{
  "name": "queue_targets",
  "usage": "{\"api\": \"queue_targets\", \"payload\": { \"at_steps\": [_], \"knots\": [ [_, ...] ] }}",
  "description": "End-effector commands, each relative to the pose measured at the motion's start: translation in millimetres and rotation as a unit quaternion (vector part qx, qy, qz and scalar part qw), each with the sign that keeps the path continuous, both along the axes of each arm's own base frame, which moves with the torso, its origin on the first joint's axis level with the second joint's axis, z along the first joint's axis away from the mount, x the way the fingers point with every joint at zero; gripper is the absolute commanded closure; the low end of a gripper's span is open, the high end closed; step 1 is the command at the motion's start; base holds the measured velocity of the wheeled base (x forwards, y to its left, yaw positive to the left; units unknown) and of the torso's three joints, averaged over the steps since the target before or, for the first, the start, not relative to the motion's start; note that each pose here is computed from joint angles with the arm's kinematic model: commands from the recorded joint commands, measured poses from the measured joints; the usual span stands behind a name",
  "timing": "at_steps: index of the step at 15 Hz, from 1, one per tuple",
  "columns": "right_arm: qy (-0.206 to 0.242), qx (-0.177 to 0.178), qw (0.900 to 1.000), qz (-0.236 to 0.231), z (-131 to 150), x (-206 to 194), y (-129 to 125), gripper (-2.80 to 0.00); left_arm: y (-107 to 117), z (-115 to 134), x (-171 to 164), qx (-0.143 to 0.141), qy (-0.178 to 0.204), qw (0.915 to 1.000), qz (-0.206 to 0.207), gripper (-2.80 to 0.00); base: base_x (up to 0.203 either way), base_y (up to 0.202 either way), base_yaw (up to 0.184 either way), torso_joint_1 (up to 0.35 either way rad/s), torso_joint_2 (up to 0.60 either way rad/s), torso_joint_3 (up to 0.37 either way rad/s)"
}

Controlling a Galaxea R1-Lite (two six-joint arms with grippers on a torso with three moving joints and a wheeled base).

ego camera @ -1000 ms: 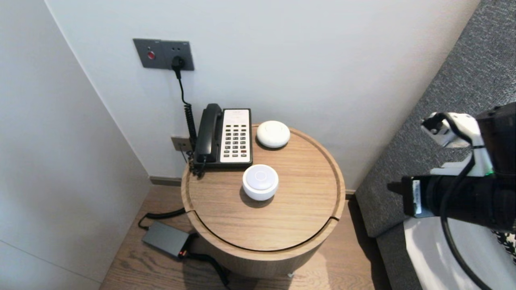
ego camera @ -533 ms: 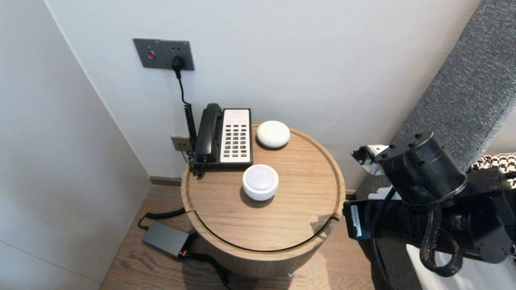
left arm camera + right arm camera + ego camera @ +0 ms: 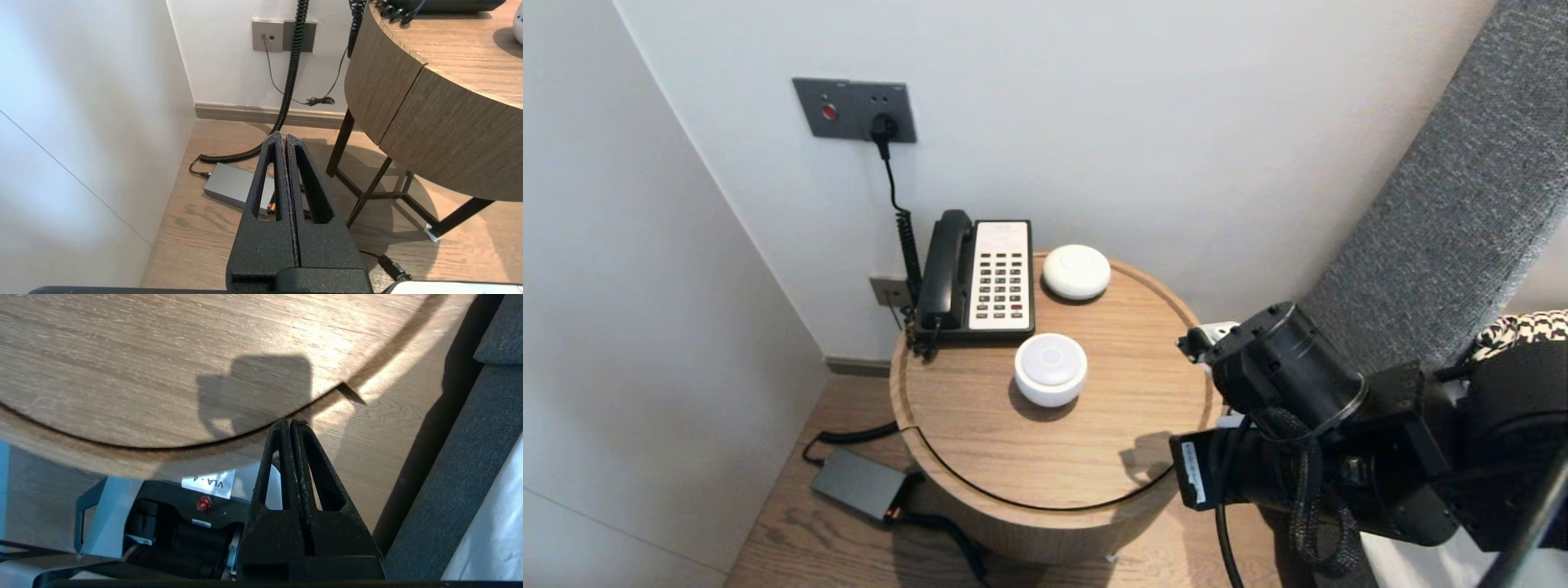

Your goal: Open the nightstand drawer

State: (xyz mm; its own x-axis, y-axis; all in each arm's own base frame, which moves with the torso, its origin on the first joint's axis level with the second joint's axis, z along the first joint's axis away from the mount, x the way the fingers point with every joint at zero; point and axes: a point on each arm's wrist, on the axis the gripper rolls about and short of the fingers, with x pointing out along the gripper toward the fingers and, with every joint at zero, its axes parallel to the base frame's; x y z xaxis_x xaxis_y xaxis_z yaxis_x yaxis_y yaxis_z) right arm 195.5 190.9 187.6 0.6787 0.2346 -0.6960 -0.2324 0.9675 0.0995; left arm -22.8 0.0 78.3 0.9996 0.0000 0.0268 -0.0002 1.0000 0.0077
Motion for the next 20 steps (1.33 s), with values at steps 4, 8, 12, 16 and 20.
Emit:
{"api": "queue_targets", "payload": {
  "at_steps": [4,8,12,16,20],
  "knots": [
    [0.009,-0.01,1.0,0.0,-16,10,10,0.0,0,-3,1,0.0,0.006,1.0,0.0,0.0,0.0,0.0,0.0,0.0,0.0,0.0],
    [0.016,-0.017,1.0,0.0,-21,9,10,0.0,0,-3,1,0.0,0.006,1.0,0.0,0.0,0.0,0.0,0.0,0.0,0.0,0.0],
    [0.023,-0.024,0.999,0.0,-26,5,6,0.0,0,-3,1,0.0,0.005,1.0,0.0,0.0,0.0,0.0,0.0,0.0,0.0,0.0],
    [0.029,-0.029,0.999,0.001,-29,3,3,0.0,0,-3,1,0.0,0.006,1.0,0.0,0.0,0.0,0.0,0.0,0.0,0.0,0.0],
    [0.036,-0.037,0.999,0.011,-34,-3,6,0.0,0,-3,1,0.0,0.006,1.0,0.0,0.0,0.0,0.0,0.0,0.0,0.0,0.0]
  ]
}}
